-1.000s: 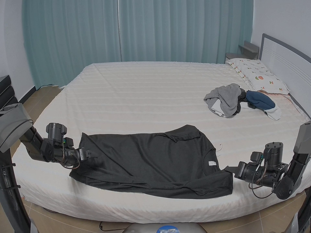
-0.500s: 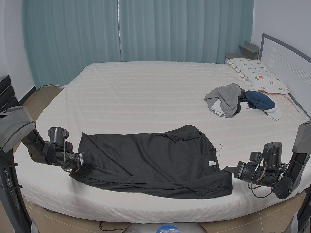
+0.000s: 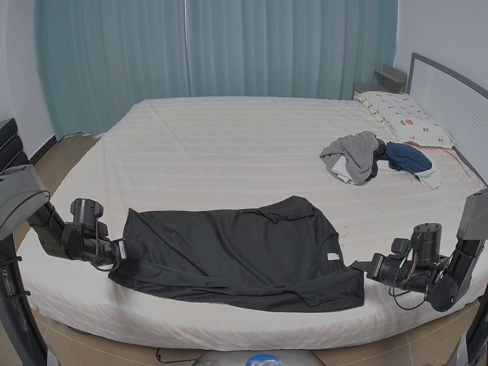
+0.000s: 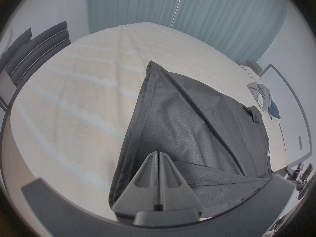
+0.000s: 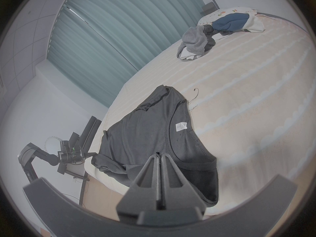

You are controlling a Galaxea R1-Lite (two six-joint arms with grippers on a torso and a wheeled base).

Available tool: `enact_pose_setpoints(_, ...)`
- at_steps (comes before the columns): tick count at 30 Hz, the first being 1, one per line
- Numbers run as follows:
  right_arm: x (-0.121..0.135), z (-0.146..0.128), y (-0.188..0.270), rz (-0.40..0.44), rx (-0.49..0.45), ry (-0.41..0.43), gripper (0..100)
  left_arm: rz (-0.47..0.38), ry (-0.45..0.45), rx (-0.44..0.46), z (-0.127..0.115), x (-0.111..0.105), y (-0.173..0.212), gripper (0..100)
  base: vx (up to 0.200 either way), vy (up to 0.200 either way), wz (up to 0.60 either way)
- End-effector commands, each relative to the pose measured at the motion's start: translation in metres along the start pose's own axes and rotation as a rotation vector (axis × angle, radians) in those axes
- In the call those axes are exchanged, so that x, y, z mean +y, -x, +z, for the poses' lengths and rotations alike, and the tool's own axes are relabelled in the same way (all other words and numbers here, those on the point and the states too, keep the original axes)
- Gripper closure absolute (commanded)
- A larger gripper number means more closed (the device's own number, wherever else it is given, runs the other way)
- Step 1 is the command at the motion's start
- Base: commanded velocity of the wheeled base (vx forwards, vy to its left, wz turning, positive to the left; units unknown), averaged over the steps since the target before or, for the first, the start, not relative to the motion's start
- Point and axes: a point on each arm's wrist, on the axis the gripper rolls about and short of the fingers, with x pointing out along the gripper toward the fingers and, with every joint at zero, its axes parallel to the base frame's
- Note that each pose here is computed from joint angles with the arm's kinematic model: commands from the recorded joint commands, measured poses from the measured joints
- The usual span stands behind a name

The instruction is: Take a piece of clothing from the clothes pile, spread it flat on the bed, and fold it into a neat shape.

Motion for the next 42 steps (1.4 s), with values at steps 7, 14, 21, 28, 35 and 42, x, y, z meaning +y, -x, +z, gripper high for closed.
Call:
enact_pose_setpoints(7,0.009,0.006,0.015,0.028,-0.041,0.004,100,0.005,0.012,-0.081,0.000,0.001,0.054,100,0.000,0.000,0.00)
enact_pose_setpoints(14,0.016,0.004,0.029,0.046,-0.050,-0.009,100,0.034,0.044,-0.125,-0.011,0.017,0.090,100,0.000,0.000,0.00)
enact_pose_setpoints(21,0.019,0.002,0.042,0.054,-0.060,-0.006,100,0.051,0.038,-0.110,-0.031,0.028,0.108,100,0.000,0.000,0.00)
enact_pose_setpoints(28,0.022,-0.004,0.058,0.051,-0.051,-0.005,100,0.028,0.036,-0.102,-0.043,0.026,0.119,100,0.000,0.000,0.00)
enact_pose_setpoints(35,0.022,-0.014,0.070,0.047,-0.031,-0.004,100,0.051,0.008,-0.037,-0.053,0.029,0.130,100,0.000,0.000,0.00)
enact_pose_setpoints(42,0.020,-0.020,0.077,0.035,-0.011,-0.001,100,0.068,-0.019,-0.047,-0.055,0.035,0.138,100,0.000,0.000,0.00)
